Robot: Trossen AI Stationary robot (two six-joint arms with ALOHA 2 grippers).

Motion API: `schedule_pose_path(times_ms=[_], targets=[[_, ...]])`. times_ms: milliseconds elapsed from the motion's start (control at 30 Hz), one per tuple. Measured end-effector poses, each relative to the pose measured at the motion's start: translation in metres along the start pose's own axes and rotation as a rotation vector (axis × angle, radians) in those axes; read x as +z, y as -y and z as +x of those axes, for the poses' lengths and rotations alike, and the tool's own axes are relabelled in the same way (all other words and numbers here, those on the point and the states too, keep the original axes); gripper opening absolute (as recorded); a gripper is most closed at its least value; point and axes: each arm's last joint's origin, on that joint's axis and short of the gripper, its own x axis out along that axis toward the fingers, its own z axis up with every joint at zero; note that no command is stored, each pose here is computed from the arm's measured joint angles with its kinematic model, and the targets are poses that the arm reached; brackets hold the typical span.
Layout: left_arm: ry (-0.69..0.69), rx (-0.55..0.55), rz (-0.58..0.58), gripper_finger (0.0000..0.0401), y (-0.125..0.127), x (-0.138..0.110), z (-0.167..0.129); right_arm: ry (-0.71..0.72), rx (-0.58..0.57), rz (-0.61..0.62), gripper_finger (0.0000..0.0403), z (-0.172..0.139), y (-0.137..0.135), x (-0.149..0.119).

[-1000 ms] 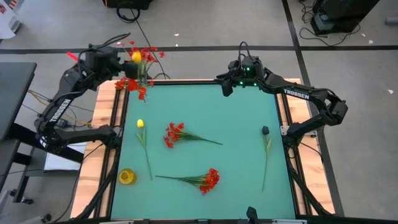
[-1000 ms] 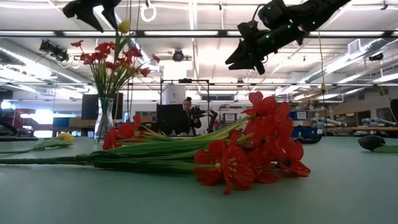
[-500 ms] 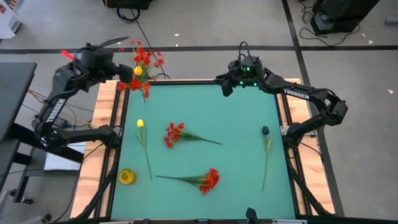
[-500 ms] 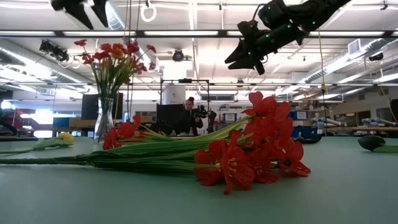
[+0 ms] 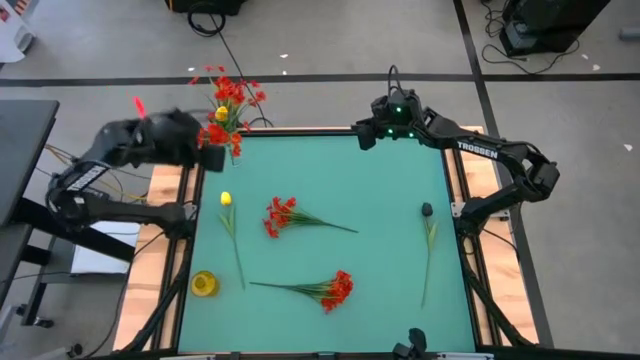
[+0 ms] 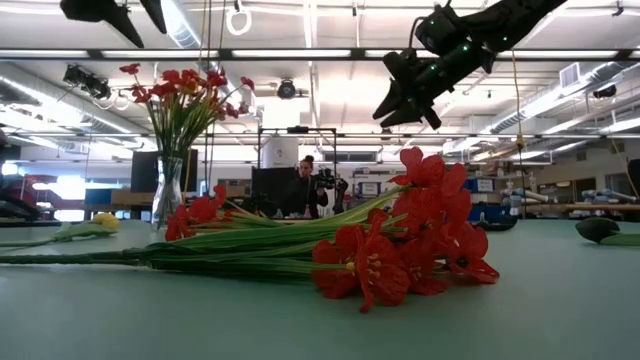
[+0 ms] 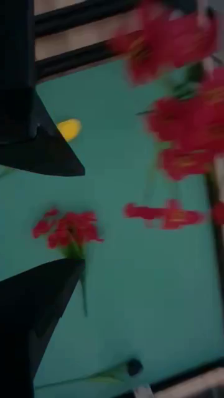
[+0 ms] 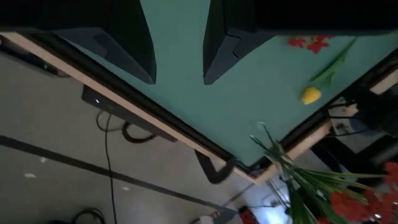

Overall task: Sort flowers into vase by color
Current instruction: Put the yellow flower into the transparent vase

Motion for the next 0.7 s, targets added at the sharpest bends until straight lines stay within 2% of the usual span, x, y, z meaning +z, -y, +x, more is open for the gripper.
schedule_pose_path(times_ms=[167,333,500,700], targets=[[-0.117,0.030,-0.017,0.0214,0.015,-0.038,0.037,-0.047,-0.060,0.012,0.0141,0.000,0.004,-0.005],[-0.193,0.057,-0.045,0.0211,0.019,-0.077,0.073,-0.057,-0.064,0.012,0.0140,0.000,0.005,-0.006],[-0.243,0.130,-0.103,0.0211,0.009,-0.114,0.109,-0.059,-0.061,0.011,0.0140,0.000,0.004,-0.006],[-0.278,0.197,-0.225,0.0211,-0.008,-0.137,0.141,-0.079,-0.047,0.014,0.0140,-0.001,0.004,-0.008]])
